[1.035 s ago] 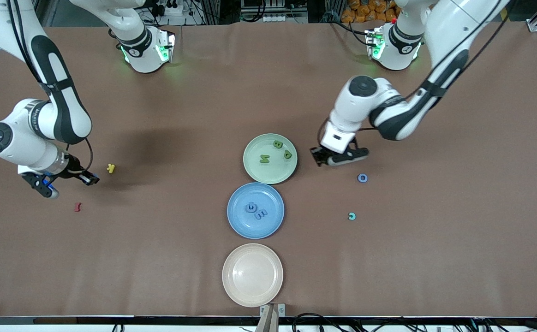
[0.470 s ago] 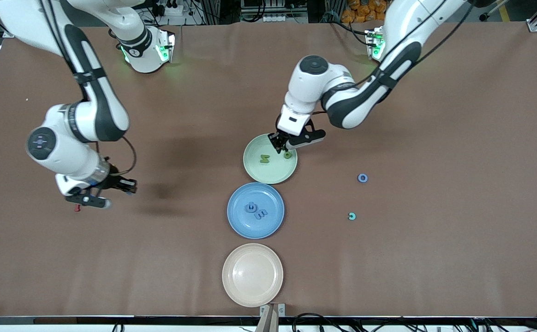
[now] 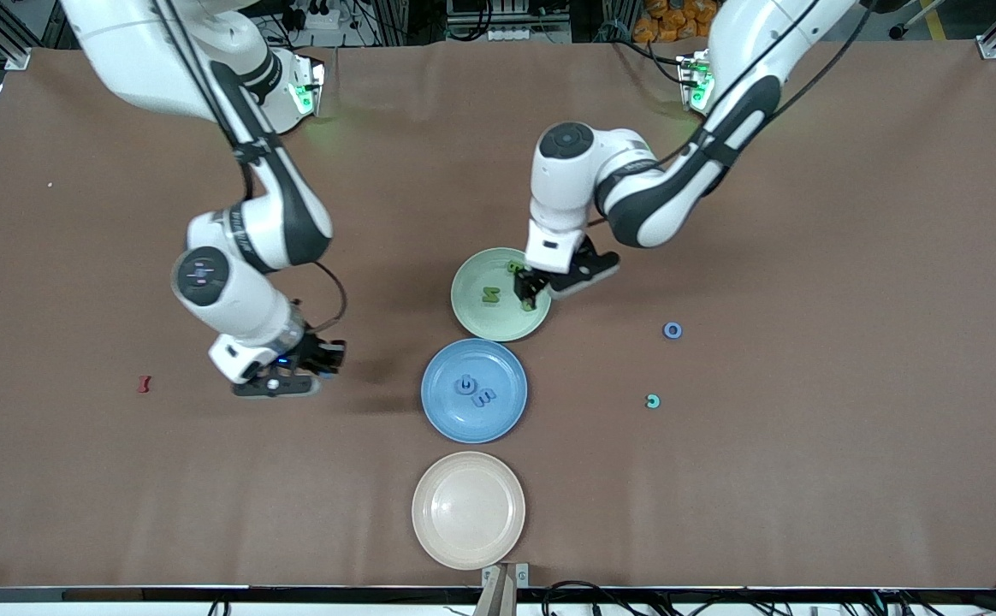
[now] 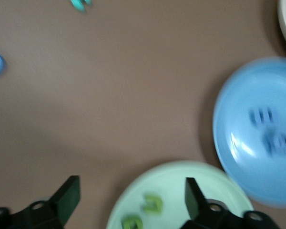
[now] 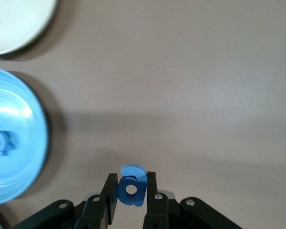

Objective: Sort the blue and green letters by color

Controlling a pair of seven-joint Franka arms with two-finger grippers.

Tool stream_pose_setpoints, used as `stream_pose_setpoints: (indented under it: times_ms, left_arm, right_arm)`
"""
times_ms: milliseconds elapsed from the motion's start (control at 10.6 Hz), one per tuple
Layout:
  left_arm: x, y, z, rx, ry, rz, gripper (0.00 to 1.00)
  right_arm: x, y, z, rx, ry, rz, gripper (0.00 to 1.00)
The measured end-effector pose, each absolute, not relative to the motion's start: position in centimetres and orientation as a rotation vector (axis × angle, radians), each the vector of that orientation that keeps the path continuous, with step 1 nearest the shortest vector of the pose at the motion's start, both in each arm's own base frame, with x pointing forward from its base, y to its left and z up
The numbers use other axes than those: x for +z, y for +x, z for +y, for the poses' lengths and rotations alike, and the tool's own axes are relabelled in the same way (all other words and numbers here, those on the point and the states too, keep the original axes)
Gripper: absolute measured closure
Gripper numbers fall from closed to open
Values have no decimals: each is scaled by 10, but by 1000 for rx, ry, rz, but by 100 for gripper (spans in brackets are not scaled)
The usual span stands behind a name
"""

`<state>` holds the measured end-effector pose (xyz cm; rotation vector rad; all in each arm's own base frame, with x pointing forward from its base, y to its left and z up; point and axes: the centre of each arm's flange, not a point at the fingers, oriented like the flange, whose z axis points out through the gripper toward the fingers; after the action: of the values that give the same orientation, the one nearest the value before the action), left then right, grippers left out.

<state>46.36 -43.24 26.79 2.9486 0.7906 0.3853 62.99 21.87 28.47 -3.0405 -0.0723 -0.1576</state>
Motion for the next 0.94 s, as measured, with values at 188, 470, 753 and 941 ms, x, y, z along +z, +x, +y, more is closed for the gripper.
stream_pose_setpoints:
  times_ms: [188, 470, 753, 941]
  left_arm:
    - [284, 518, -371, 449, 2975, 831, 0]
    - [302, 594, -251, 502, 3061, 713, 0]
    - [300, 611, -207, 493, 3112, 636, 0]
    - [295, 610, -195, 472, 3139, 601, 0]
  right_arm:
    - [267, 634, 269, -245, -3010, -169, 71]
    - [253, 635, 330, -309, -2959, -274, 71]
    - [261, 620, 386, -318, -2890, -350, 71]
    - [260, 606, 410, -280, -2874, -243, 69]
